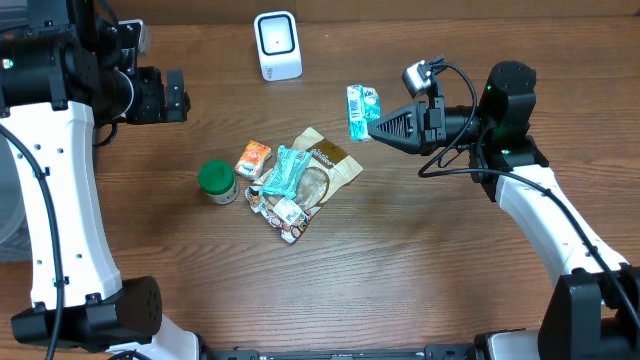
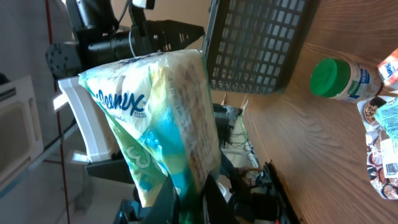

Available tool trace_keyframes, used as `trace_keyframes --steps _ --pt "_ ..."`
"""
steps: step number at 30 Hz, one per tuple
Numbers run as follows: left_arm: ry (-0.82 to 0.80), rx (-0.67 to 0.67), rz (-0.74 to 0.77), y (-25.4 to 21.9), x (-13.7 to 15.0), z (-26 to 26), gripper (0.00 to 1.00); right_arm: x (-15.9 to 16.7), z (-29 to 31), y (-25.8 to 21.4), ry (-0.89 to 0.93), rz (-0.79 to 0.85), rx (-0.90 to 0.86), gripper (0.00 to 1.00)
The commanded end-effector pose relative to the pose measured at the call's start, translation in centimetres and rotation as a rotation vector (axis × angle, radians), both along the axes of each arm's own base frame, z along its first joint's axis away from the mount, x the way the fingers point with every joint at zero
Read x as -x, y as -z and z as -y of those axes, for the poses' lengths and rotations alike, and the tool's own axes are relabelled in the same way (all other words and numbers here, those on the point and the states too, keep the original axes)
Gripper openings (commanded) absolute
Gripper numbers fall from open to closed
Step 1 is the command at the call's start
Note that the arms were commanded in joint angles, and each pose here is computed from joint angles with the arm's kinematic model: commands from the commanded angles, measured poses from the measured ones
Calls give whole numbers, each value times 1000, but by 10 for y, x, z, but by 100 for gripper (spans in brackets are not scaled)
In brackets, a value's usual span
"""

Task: Scan the item barcode
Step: 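Lift the tissue pack and carry it toward the white scanner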

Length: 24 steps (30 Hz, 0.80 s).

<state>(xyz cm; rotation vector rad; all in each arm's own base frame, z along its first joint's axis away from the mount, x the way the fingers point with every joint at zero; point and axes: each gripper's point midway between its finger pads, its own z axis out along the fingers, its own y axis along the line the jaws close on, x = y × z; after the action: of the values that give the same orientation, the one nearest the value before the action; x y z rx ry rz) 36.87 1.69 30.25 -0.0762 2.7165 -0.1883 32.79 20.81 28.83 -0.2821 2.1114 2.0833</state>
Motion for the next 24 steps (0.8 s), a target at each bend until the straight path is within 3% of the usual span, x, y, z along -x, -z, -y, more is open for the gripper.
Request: trace_keyframes --steps 1,12,17,24 --pt "16 -11 9 -2 -1 -1 100 0 -8 2 12 -16 11 4" --pt "16 -11 9 -2 -1 -1 99 -12 -20 72 195 -90 260 4" --pt "15 -11 9 -2 -1 -1 99 -28 -18 65 283 -28 475 4" --pt "16 -11 9 -2 -1 -1 100 -64 -23 22 356 155 841 4"
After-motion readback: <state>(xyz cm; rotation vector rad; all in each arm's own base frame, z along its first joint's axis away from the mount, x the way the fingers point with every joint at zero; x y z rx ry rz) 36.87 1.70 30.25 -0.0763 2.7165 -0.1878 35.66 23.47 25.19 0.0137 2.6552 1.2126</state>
